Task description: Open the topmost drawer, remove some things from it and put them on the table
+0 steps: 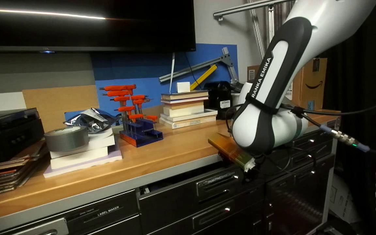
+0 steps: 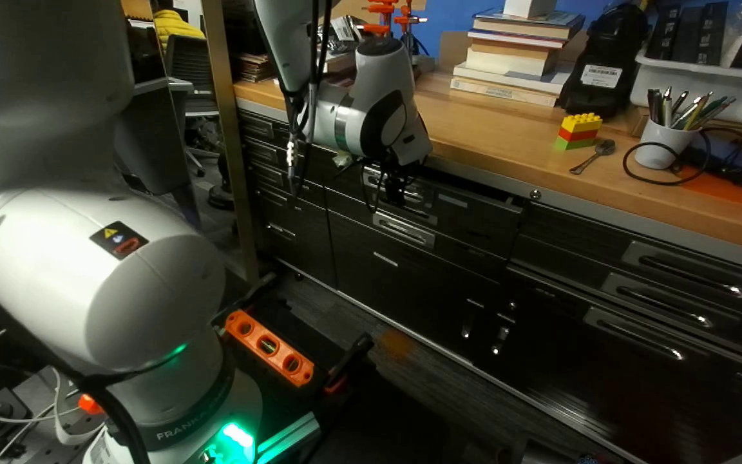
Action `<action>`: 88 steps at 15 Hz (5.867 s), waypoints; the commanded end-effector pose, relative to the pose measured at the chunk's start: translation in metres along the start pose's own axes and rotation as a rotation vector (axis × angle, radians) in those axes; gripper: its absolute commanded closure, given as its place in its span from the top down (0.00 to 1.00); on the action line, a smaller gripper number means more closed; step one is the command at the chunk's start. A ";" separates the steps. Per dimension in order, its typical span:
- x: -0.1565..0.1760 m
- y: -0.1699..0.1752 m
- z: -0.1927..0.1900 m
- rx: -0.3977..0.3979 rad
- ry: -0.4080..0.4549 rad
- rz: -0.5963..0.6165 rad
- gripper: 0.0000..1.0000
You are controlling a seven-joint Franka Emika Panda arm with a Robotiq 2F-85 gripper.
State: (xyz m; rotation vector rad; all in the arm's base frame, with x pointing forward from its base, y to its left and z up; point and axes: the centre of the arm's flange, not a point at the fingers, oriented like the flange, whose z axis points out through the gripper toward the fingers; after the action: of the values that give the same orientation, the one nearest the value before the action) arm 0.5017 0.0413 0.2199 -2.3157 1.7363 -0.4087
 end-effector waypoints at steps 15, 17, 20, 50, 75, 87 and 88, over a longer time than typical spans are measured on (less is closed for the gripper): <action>0.058 0.079 -0.032 -0.403 0.181 -0.078 1.00; 0.063 0.091 -0.039 -0.457 0.184 -0.083 1.00; 0.071 0.111 -0.057 -0.525 0.177 -0.066 1.00; -0.039 0.052 -0.067 -0.123 -0.403 -0.835 1.00; 0.009 0.032 -0.004 -0.234 -0.090 -0.802 1.00; 0.003 0.034 0.016 -0.273 -0.122 -0.847 0.65; 0.003 0.034 0.016 -0.271 -0.121 -0.845 0.58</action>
State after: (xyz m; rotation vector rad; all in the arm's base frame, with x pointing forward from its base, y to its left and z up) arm 0.4700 0.0253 0.1929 -3.1084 0.7284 -0.1334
